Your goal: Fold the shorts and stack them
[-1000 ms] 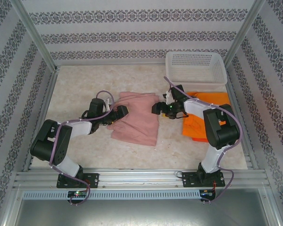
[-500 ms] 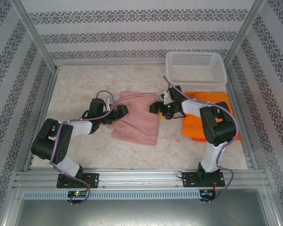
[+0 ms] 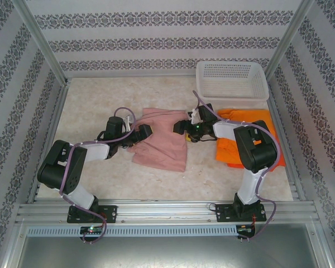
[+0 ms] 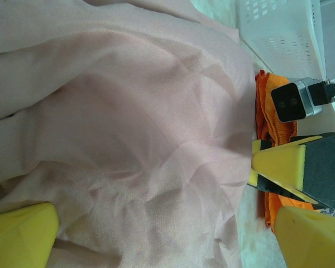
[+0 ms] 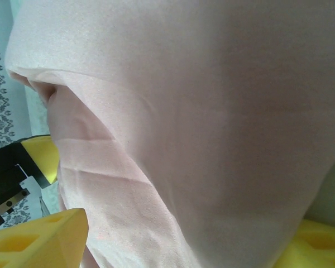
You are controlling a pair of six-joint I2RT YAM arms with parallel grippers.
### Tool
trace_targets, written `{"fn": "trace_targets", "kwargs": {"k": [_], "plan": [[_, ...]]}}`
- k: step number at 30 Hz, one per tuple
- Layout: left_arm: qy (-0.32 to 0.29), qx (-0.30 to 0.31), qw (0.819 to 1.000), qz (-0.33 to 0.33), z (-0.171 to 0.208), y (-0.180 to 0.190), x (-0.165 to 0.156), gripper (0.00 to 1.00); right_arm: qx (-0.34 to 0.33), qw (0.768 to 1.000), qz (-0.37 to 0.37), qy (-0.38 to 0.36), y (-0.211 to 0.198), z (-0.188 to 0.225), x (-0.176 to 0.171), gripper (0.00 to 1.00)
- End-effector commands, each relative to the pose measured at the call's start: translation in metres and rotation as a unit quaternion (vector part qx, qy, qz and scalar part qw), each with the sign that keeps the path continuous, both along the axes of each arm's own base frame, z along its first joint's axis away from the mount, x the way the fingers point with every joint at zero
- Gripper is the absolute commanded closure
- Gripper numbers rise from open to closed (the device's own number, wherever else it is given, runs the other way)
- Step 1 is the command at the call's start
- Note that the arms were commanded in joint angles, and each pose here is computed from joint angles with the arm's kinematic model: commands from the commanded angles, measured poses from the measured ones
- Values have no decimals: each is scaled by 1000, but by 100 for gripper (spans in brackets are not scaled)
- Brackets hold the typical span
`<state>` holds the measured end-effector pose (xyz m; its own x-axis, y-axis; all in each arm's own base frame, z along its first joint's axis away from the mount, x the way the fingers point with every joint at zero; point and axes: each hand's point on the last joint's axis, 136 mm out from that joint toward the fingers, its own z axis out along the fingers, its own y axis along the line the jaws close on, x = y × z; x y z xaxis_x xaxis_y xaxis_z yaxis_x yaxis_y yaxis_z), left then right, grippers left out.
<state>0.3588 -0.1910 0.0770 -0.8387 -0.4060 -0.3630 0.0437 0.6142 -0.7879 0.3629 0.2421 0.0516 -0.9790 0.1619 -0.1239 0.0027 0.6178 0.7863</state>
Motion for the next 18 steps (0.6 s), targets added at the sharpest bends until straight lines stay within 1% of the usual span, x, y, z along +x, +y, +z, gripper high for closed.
{"fn": "trace_targets", "kwargs": {"k": [1,7,9,12,14,18], "plan": [[66,19,998,7,-38,5,-20,0,16,1000,1,-1,4,1,1,28],[67,19,998,6,-39,5,-21,0,-4,1000,-1,2,-1,-6,2,51],[68,20,997,6,-40,5,-21,0,-9,1000,-4,3,-4,-7,3,60],[67,21,997,6,-40,5,-21,0,-14,1000,-10,0,-8,-3,7,78],[67,24,997,6,-39,5,-21,0,-15,1000,-10,-5,-9,6,10,87],[68,27,997,6,-41,6,-22,0,-7,1000,-10,-27,-7,36,14,97]]}}
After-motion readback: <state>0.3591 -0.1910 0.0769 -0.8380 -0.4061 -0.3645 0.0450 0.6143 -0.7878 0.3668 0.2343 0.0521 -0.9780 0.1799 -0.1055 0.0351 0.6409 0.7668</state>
